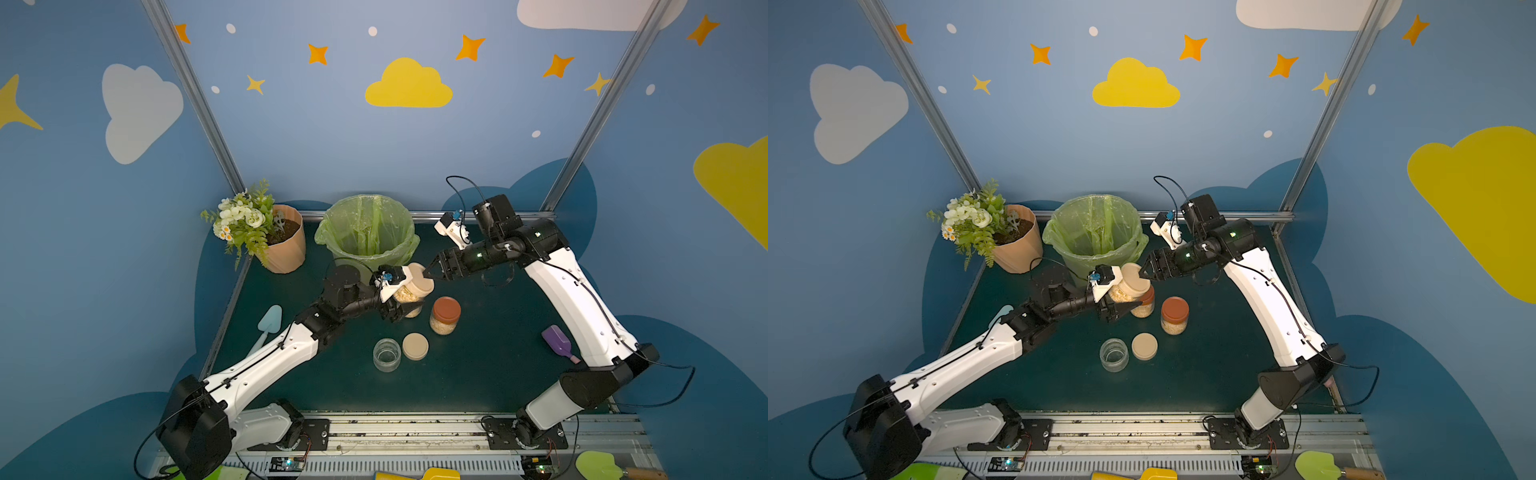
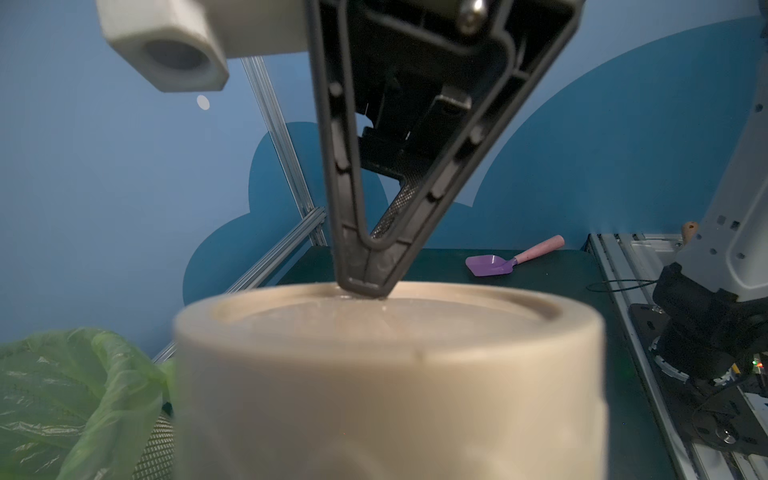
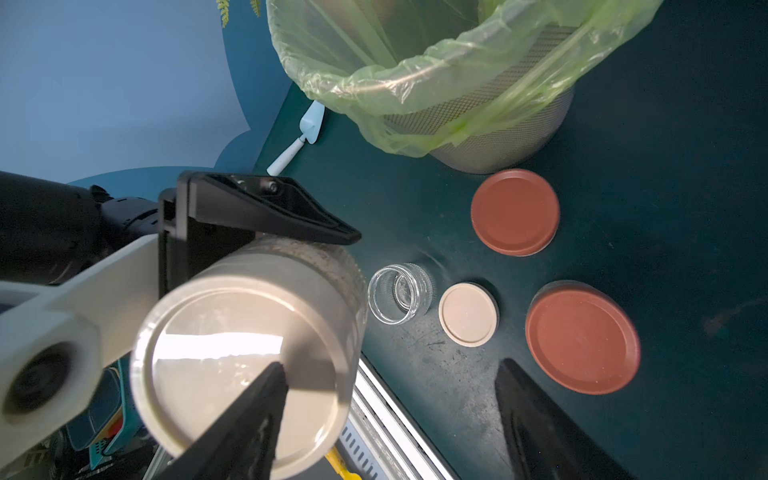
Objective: Empty expired oatmeal from jars
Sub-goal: Unscrew the lid from the jar, then open the lid of the jar, then place the lid at the center of the board.
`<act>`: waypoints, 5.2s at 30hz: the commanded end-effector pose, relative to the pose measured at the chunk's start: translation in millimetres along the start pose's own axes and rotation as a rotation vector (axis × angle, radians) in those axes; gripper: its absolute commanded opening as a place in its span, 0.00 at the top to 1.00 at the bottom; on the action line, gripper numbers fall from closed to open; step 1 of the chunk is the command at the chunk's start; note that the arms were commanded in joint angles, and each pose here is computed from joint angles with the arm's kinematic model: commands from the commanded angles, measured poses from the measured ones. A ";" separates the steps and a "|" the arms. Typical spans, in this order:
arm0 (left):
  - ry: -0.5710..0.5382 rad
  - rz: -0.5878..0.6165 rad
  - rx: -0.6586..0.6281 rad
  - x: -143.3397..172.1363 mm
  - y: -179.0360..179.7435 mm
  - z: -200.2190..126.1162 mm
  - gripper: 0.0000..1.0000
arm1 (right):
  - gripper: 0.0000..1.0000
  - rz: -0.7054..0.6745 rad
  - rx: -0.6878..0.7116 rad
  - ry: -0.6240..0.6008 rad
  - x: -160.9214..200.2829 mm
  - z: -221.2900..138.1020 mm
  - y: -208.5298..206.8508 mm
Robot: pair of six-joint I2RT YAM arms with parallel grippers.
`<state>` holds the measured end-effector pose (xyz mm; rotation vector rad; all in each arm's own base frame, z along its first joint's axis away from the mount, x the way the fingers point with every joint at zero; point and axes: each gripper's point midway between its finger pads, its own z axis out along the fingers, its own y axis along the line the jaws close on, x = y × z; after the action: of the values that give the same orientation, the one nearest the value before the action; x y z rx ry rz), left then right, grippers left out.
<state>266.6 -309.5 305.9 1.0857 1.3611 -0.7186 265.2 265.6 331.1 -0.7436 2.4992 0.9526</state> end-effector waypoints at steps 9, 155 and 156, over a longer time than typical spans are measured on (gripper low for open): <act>-0.177 0.069 0.001 -53.2 1.8 -8.5 0.97 | 0.18 -0.015 -0.139 -0.067 -9.5 -11.6 30.6; -0.130 -0.415 -0.849 76.6 28.6 -219.1 0.97 | 0.45 -0.495 -0.105 0.123 31.5 244.1 60.1; -0.129 -0.414 -0.849 76.5 28.7 -219.0 0.97 | 0.45 -0.493 -0.106 0.126 31.9 247.5 59.5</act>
<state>216.5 -91.6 236.1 0.1152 1.6524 -0.4046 237.4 454.7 172.0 -1.4232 2.2082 0.8900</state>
